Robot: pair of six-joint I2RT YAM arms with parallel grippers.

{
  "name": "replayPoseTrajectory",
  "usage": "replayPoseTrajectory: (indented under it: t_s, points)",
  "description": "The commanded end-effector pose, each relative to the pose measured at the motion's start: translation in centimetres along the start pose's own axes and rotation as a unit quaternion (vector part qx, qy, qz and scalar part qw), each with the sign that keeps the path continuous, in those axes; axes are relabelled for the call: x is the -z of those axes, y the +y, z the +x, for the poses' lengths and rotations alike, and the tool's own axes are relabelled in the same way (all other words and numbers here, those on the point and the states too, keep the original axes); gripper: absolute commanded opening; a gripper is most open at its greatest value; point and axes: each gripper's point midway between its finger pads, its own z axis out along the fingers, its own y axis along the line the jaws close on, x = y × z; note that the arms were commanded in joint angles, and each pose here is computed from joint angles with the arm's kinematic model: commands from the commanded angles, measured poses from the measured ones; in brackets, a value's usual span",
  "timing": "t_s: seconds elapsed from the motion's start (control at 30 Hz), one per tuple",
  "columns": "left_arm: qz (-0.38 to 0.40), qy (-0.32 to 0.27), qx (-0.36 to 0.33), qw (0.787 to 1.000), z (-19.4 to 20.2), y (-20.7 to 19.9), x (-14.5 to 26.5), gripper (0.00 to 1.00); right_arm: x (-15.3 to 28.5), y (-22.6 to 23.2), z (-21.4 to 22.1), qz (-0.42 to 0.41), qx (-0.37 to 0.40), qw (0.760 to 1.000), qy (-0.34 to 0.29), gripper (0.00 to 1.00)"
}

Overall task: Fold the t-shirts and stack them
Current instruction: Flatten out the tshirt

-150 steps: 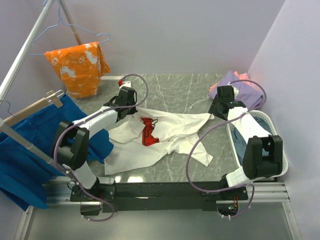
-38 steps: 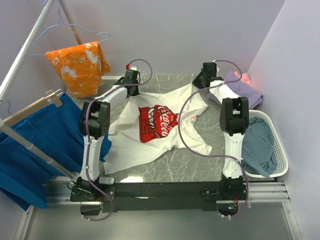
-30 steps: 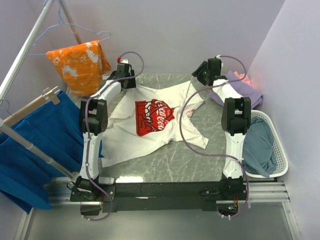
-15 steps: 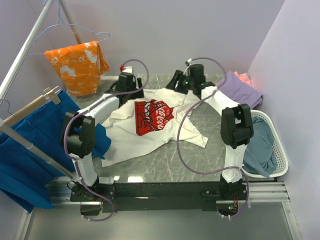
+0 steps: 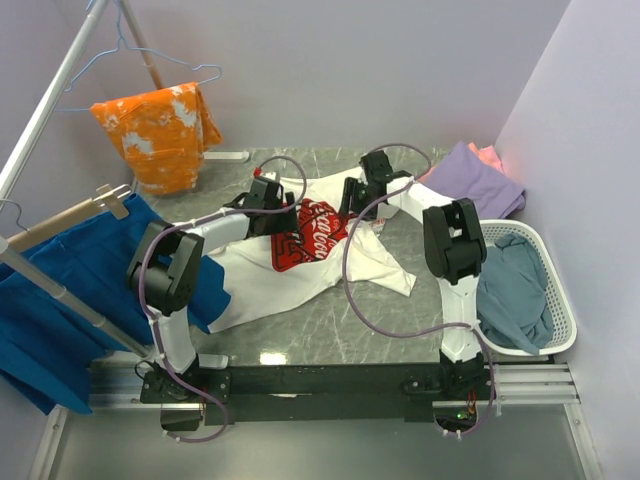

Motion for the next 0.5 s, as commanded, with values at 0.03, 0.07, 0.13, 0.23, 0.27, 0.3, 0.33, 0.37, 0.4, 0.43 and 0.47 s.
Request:
replayPoseTrajectory:
  t_s: [0.03, 0.07, 0.13, 0.23, 0.27, 0.3, 0.33, 0.37, 0.4, 0.43, 0.47]
  points:
    - [0.016, 0.014, 0.002, 1.0, 1.5, -1.1, 0.0, 0.83, 3.4, -4.0, 4.2, 0.12, 0.014, 0.992, 0.036, 0.63]
    - [0.011, 0.019, 0.001, 1.0, 1.9, -0.8, 0.0, 0.83, 4.7, -4.1, 4.5, 0.128, 0.022, 0.991, 0.036, 0.63]
    - [0.008, 0.024, -0.005, 1.0, 2.2, -0.6, 0.1, 0.83, 5.7, -6.2, 7.6, 0.173, 0.031, 0.983, 0.058, 0.64]
    - [0.005, 0.035, -0.012, 0.999, 2.9, -0.3, 0.4, 0.83, 8.0, -8.5, 11.3, 0.225, 0.046, 0.969, 0.088, 0.64]
    - [0.008, 0.042, -0.015, 0.999, 3.4, -0.2, 0.6, 0.83, 9.2, -8.7, 12.2, 0.241, 0.054, 0.964, 0.096, 0.64]
    - [0.01, 0.046, -0.017, 0.999, 3.7, -0.2, 0.8, 0.83, 9.7, -9.5, 13.6, 0.256, 0.059, 0.959, 0.109, 0.64]
    - [0.01, 0.051, -0.018, 0.998, 4.0, -0.1, 0.9, 0.83, 10.3, -9.8, 14.1, 0.267, 0.066, 0.955, 0.113, 0.64]
    - [0.011, 0.056, -0.019, 0.998, 4.4, 0.0, 1.1, 0.82, 11.4, -10.1, 14.7, 0.28, 0.074, 0.949, 0.121, 0.65]
    - [0.012, 0.062, -0.018, 0.998, 4.7, 0.1, 1.3, 0.83, 11.9, -10.5, 15.9, 0.288, 0.081, 0.944, 0.135, 0.65]
    - [0.017, 0.072, -0.018, 0.997, 5.3, 0.1, 1.5, 0.82, 12.3, -10.6, 16.7, 0.289, 0.086, 0.942, 0.149, 0.65]
    - [0.022, 0.081, -0.021, 0.996, 6.0, 0.1, 1.7, 0.82, 13.4, -10.6, 17.4, 0.295, 0.091, 0.938, 0.156, 0.65]
